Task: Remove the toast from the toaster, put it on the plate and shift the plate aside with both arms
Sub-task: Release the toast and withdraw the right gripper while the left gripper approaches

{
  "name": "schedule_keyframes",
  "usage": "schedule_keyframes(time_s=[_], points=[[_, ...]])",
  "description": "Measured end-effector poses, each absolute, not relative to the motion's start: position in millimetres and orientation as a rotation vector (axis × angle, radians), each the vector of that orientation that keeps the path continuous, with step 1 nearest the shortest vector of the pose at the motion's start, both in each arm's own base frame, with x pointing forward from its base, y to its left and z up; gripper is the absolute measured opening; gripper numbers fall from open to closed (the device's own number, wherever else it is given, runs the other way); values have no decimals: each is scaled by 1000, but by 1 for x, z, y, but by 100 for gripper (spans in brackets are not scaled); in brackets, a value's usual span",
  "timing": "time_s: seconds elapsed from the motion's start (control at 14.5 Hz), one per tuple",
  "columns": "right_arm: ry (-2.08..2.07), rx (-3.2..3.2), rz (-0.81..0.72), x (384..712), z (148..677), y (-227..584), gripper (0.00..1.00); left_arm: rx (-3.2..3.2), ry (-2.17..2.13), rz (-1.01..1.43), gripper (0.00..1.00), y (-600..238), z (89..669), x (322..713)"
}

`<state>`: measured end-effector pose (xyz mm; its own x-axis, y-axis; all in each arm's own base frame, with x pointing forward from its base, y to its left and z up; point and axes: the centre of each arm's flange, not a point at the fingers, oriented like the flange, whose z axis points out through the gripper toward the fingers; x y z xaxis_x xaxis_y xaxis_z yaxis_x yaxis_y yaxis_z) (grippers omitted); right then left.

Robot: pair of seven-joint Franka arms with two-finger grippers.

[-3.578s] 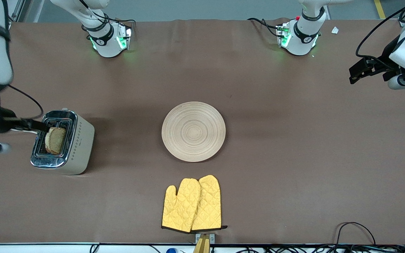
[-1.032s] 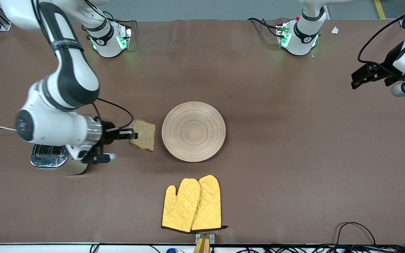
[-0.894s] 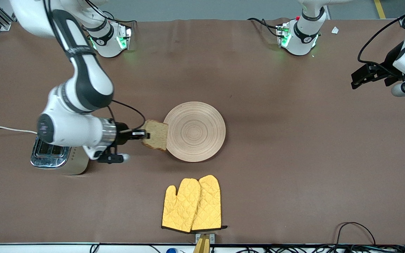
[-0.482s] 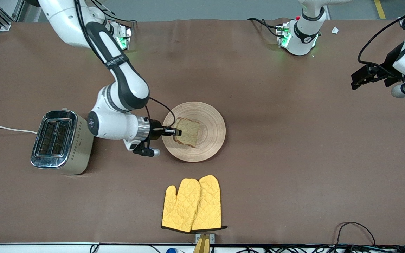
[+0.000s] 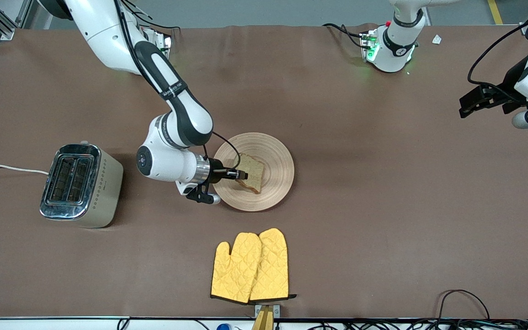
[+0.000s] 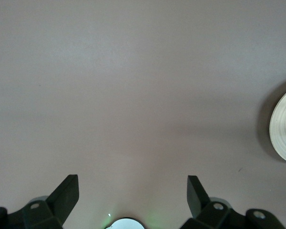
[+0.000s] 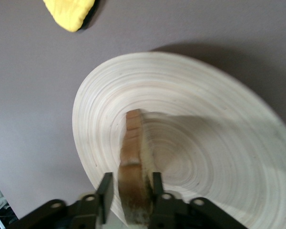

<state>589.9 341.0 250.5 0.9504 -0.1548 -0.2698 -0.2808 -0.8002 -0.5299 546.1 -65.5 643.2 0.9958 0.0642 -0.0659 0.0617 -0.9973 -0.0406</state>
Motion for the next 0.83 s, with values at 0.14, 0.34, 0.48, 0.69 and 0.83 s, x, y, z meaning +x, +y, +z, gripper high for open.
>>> schedule_keyframes(time_s=[0.14, 0.34, 0.48, 0.69, 0.83], points=[[321, -2514, 263, 597, 252, 330, 65, -3100, -100, 103, 100, -65, 643, 547], [248, -2588, 234, 616, 271, 297, 96, -3102, -100, 97, 100, -65, 645, 548], [175, -2669, 183, 631, 300, 267, 100, -3102, -99, 97, 100, -65, 645, 549], [117, -2744, 174, 642, 351, 219, 100, -3102, -98, 99, 100, -65, 644, 549], [70, -2819, 139, 646, 389, 193, 100, -3103, -90, 100, 100, -66, 644, 549]])
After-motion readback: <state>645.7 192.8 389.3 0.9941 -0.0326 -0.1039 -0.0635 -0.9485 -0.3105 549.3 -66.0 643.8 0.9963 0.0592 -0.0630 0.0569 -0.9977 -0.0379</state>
